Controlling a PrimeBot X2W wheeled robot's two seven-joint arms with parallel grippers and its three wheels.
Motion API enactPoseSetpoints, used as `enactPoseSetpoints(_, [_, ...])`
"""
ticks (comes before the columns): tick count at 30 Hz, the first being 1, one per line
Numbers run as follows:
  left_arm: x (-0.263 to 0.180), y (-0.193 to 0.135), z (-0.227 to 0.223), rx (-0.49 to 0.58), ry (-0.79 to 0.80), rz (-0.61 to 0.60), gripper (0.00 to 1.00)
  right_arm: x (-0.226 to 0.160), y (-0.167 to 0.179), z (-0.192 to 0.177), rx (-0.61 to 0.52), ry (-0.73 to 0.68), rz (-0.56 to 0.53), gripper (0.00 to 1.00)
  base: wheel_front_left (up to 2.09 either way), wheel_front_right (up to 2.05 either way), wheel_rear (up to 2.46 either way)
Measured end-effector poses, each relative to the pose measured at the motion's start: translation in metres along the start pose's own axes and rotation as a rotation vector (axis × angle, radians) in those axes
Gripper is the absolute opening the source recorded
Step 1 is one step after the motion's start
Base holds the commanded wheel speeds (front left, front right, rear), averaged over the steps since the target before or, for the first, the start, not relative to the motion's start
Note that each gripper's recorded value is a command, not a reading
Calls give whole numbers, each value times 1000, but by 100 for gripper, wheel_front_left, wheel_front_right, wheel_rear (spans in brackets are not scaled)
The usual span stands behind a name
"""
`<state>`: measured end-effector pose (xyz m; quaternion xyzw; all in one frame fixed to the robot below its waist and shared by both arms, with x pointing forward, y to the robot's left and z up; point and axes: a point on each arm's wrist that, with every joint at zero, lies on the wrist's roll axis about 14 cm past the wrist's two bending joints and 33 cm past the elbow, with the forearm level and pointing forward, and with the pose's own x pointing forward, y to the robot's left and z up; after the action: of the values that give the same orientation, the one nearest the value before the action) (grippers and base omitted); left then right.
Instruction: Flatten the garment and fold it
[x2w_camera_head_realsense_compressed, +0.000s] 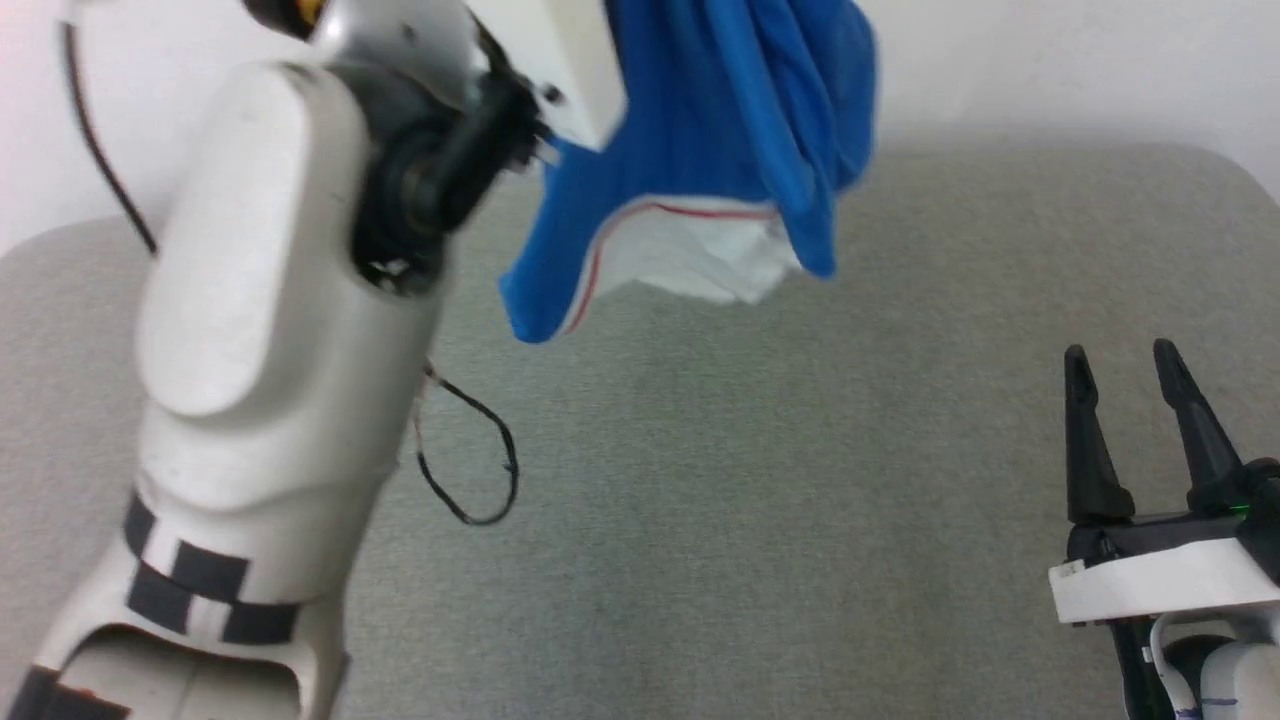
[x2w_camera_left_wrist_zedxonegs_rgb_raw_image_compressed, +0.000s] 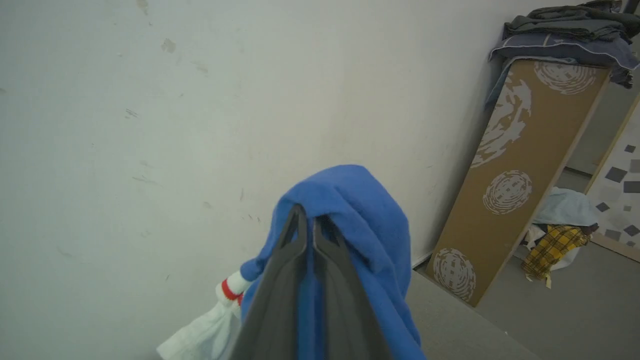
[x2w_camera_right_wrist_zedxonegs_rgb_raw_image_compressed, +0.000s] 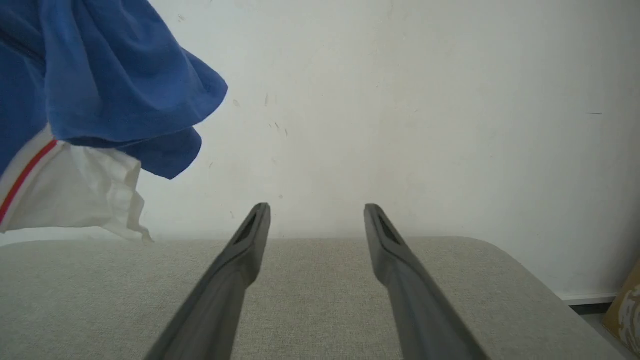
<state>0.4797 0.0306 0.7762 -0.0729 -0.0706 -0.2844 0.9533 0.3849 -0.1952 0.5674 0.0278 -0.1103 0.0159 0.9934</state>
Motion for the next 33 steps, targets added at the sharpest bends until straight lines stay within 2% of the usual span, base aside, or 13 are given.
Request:
enactPoseSetpoints(4, [16,-22,-51,-10,68,-69,0,-1,-15,-3,-3,4,-45,100,0,0,0])
enactPoseSetpoints(7, [22,-30,-108,-9,157,-97,0,0,-22,-9,-8,16,-65,100,0,0,0])
enactPoseSetpoints(9, [21,-36,-153,-44,226,-108,0,1,-25,-13,-9,26,-74,100,0,0,0])
enactPoseSetpoints(14, [-2,-52,-262,-146,432,-113,0,3,-33,-27,-5,59,-95,100,0,0,0])
enactPoseSetpoints(18, [-25,-58,-325,-196,575,-92,0,3,-37,-38,-10,85,-108,100,0,0,0])
enactPoseSetpoints(19, [-29,-58,-335,-201,597,-88,27,3,-38,-41,-11,94,-111,100,0,0,0])
enactPoseSetpoints(20, [-32,-58,-342,-203,612,-84,83,4,-39,-43,-11,100,-113,100,0,0,0])
enactPoseSetpoints(21, [-32,-58,-346,-207,615,-82,100,5,-40,-45,-12,103,-115,100,0,0,0])
enactPoseSetpoints(26, [-24,-52,-335,-223,529,-62,100,7,-36,-50,-5,113,-104,100,0,0,0])
enactPoseSetpoints(33, [-4,-28,-245,-247,172,8,100,8,-27,-38,6,83,-80,100,0,0,0])
